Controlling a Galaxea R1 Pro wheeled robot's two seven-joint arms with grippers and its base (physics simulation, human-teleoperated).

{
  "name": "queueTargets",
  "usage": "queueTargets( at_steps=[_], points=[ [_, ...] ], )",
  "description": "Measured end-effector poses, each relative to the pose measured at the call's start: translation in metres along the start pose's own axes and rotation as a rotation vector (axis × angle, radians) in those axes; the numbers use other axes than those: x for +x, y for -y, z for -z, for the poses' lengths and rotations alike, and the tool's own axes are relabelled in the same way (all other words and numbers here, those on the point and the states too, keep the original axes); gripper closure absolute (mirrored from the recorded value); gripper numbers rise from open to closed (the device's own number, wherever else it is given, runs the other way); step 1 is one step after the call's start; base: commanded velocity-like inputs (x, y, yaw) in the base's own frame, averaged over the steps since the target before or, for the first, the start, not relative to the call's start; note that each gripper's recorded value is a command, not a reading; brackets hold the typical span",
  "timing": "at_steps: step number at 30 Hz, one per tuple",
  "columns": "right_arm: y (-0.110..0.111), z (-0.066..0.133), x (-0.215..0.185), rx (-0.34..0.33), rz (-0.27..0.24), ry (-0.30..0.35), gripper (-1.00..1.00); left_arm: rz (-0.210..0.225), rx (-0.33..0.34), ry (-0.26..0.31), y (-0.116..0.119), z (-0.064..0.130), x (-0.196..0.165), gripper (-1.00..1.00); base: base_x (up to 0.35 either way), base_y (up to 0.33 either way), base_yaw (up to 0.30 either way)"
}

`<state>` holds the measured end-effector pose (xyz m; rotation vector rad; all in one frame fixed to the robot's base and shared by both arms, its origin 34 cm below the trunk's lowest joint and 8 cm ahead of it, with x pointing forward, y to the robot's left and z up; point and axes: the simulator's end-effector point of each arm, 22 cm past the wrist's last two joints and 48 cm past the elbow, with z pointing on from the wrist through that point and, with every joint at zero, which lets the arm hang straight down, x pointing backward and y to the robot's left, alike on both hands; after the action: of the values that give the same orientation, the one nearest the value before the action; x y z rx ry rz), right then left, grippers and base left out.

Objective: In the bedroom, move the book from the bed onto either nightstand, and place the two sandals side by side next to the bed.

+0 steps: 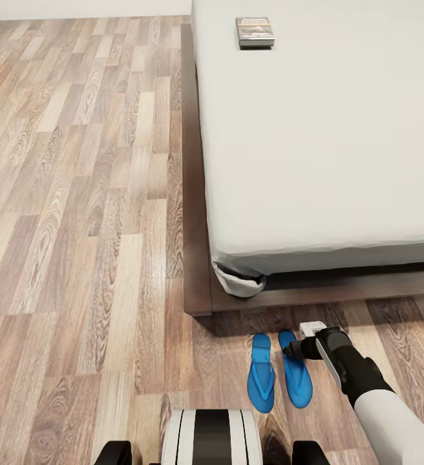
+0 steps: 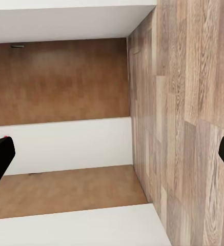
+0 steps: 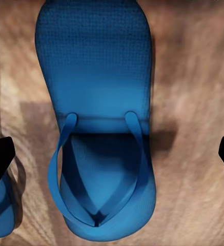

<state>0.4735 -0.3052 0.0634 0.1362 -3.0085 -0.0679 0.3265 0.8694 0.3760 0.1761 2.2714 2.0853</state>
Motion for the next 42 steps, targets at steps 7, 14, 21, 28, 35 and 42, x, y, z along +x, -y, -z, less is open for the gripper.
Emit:
queueTargets(
  at_steps=[7, 14, 21, 28, 35, 42],
  points=[
    [0.001, 0.006, -0.004, 0.003, 0.001, 0.012, -1.00, 0.012, -0.002, 0.001, -0.003, 0.000, -0.001, -1.00, 0.000, 0.000, 0.000],
    [0.003, 0.018, -0.013, 0.007, 0.002, 0.037, -1.00, 0.036, -0.004, 0.002, -0.010, 0.000, -0.004, -1.00, 0.000, 0.000, 0.000],
    [0.004, 0.018, -0.013, 0.007, 0.000, 0.037, -1.00, 0.036, -0.004, 0.002, -0.010, 0.000, -0.004, -1.00, 0.000, 0.000, 0.000],
    [0.004, 0.018, -0.013, 0.008, 0.000, 0.038, -1.00, 0.036, -0.004, 0.003, -0.010, 0.000, -0.004, -1.00, 0.000, 0.000, 0.000],
    [0.006, 0.026, -0.019, 0.010, -0.001, 0.054, -1.00, 0.052, -0.006, 0.003, -0.015, 0.001, -0.005, -1.00, 0.000, 0.000, 0.000],
    [0.006, 0.030, -0.022, 0.011, 0.000, 0.063, -1.00, 0.060, -0.007, 0.004, -0.017, 0.001, -0.006, -1.00, 0.000, 0.000, 0.000]
  ],
)
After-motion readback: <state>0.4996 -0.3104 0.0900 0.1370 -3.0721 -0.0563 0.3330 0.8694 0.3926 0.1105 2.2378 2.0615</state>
